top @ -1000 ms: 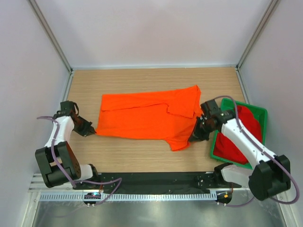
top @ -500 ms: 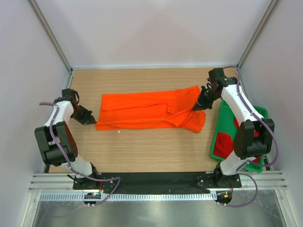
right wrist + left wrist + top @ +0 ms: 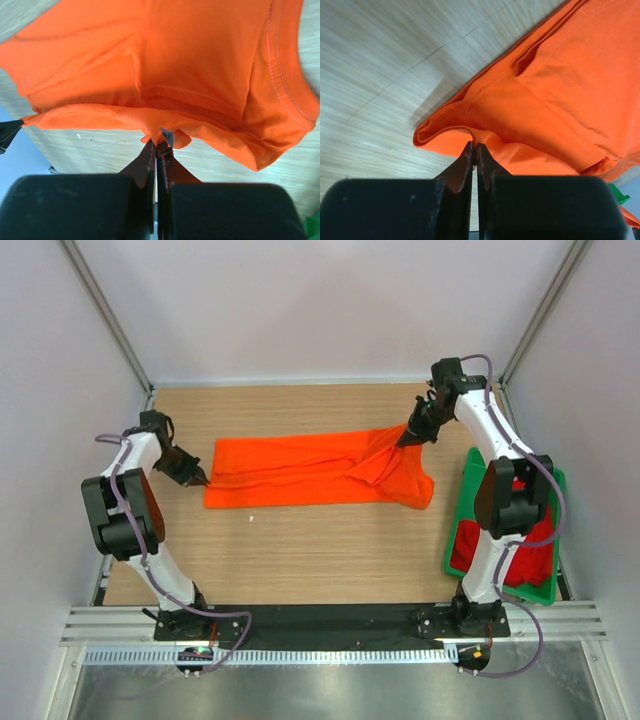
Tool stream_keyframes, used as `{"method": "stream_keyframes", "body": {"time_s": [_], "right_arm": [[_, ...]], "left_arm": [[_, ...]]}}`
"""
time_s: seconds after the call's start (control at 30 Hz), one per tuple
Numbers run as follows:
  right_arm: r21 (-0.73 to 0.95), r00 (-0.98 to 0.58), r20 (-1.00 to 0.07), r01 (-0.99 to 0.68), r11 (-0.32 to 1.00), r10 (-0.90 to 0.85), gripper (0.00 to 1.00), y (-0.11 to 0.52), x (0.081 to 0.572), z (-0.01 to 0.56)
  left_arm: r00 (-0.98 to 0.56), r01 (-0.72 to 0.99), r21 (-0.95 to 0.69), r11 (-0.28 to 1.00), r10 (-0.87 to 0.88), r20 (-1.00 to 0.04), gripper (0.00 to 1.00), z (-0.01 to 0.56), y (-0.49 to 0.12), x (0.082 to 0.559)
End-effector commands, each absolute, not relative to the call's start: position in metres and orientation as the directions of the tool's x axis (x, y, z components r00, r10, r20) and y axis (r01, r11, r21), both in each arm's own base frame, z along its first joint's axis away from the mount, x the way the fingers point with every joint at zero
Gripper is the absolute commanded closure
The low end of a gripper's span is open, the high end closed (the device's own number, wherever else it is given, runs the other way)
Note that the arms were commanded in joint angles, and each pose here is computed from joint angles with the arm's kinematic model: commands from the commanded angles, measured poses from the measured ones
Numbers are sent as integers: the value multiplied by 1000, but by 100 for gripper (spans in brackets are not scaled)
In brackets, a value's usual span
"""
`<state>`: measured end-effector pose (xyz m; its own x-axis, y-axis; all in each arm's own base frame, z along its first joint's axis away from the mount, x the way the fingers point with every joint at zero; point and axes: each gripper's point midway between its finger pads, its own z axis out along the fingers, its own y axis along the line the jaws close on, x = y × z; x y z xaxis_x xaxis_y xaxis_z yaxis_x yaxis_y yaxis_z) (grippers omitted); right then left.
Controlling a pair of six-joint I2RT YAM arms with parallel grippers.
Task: Fold and stack the t-shirts
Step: Fold the tshirt
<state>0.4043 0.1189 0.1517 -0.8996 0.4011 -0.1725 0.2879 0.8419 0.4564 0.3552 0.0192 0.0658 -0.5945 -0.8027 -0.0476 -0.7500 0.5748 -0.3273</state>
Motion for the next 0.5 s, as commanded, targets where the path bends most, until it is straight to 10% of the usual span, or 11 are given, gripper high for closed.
{"method": "stream_keyframes", "body": {"time_s": [0.0,0.47], "right_arm": [[475,-897,-202,261,841,393,99,120,416,166],[465,-890,-202,280,840,408,99,114,437,160]], "left_arm": [[-609,-721,-370,585,-791,-63,96,76,14,375],[-618,-716,-366,594,-784,-62,95,73,13,405]]}}
